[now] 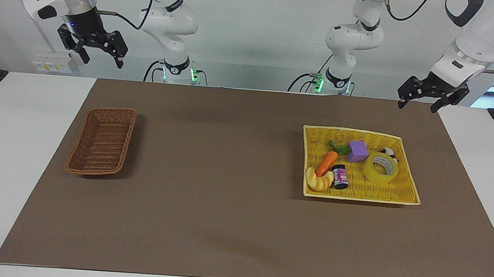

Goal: Move tape to another basket

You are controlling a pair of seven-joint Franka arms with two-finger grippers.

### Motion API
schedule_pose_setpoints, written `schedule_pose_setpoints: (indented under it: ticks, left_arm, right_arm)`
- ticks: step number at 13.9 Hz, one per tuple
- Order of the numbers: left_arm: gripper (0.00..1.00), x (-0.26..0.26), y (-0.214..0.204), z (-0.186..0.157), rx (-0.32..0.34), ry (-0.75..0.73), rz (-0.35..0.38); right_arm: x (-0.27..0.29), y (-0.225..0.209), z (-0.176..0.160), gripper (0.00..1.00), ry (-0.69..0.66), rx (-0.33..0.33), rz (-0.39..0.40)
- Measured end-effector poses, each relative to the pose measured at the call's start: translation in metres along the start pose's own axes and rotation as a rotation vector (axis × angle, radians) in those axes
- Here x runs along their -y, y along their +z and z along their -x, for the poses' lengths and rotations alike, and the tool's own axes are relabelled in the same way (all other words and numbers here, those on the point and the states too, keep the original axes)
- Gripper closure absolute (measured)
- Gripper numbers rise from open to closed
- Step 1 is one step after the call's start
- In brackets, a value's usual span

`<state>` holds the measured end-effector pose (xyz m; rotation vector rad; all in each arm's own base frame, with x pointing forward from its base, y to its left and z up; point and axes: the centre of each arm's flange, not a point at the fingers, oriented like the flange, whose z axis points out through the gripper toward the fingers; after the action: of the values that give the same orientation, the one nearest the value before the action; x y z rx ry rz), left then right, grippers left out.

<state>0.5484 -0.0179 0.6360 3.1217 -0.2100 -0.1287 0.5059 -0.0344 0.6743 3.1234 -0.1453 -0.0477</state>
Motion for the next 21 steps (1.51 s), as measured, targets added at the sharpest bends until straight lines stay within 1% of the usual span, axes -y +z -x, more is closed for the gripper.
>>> schedule_pose_setpoints:
  ticks: [3,12,18,21]
  left_arm:
    - [0.0,0.0,0.002,-0.001,0.004,0.0,0.001]
    - [0.0,0.001,0.002,-0.001,0.005,-0.001,0.001]
    - [0.0,0.011,0.005,-0.001,0.008,-0.019,0.002]
    - [0.0,0.017,0.006,-0.002,-0.001,-0.03,0.002]
  right_arm:
    - [-0.002,-0.001,0.0,0.0,0.017,-0.002,-0.016]
    - [-0.004,-0.001,0.0,0.0,0.021,-0.002,-0.016]
    - [-0.006,-0.001,-0.001,0.0,-0.005,-0.005,-0.004]
    - [-0.006,-0.001,-0.001,0.0,-0.016,-0.007,-0.003]
